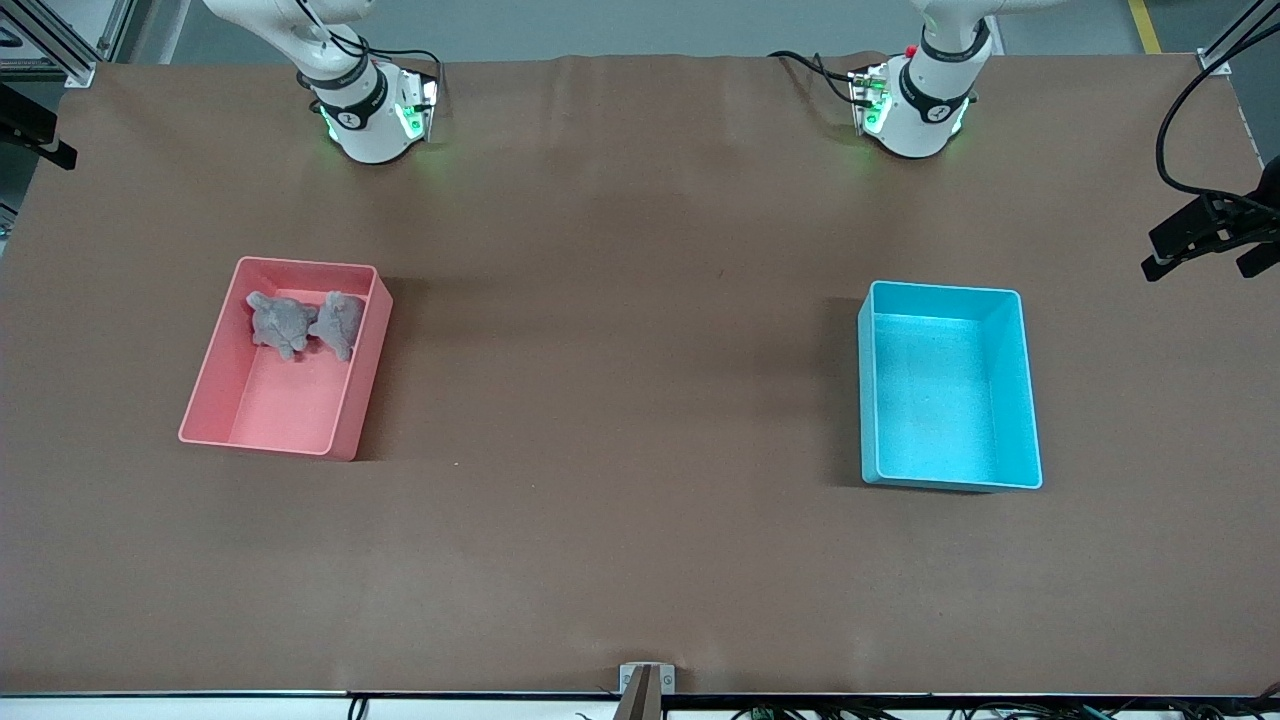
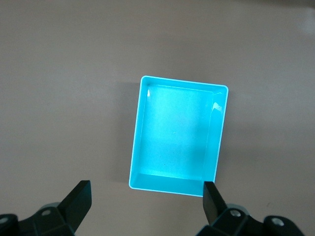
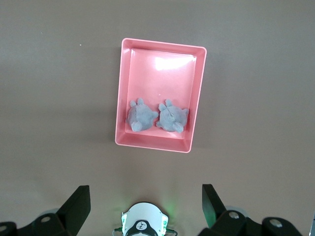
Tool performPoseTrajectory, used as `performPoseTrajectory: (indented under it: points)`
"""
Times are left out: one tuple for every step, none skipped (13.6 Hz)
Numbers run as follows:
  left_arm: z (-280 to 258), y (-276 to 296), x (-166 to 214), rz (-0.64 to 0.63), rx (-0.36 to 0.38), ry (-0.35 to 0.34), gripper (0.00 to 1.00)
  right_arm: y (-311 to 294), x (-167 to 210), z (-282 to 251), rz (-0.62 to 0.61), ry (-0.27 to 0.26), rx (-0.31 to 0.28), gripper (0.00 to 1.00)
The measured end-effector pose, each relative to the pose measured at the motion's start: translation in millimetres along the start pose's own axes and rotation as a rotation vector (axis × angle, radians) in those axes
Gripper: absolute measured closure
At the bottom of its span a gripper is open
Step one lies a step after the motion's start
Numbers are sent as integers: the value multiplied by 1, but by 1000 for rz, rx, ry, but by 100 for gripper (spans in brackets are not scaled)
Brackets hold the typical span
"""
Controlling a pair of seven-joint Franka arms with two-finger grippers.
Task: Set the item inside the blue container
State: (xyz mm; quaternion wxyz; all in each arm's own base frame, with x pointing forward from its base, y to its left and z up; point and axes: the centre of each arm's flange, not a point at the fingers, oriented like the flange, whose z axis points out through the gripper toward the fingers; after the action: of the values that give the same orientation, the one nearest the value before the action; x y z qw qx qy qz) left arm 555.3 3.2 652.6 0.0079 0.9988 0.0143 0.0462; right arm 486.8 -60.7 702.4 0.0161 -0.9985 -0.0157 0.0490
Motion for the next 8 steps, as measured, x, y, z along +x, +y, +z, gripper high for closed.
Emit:
performPoseTrajectory:
  points:
    - [0,0,0,0,0,0,0,0,0,0,0,-1,-1,0]
    - [0,0,0,0,0,0,0,0,1,0,1,0,-1,0]
    - [0,0,0,0,0,0,0,1,1,0,2,6,-2,0]
    - [0,0,0,0,0,0,0,2,3,0,3,12,-3,0]
    - [0,0,0,0,0,0,0,2,4,2,4,13,-3,0]
    - [0,0,0,0,0,0,0,3,5,4,7,12,-3,0]
    - [0,0,0,0,0,0,0,3,6,7,16,12,-3,0]
    - [0,0,0,0,0,0,0,4,8,9,30,13,-2,0]
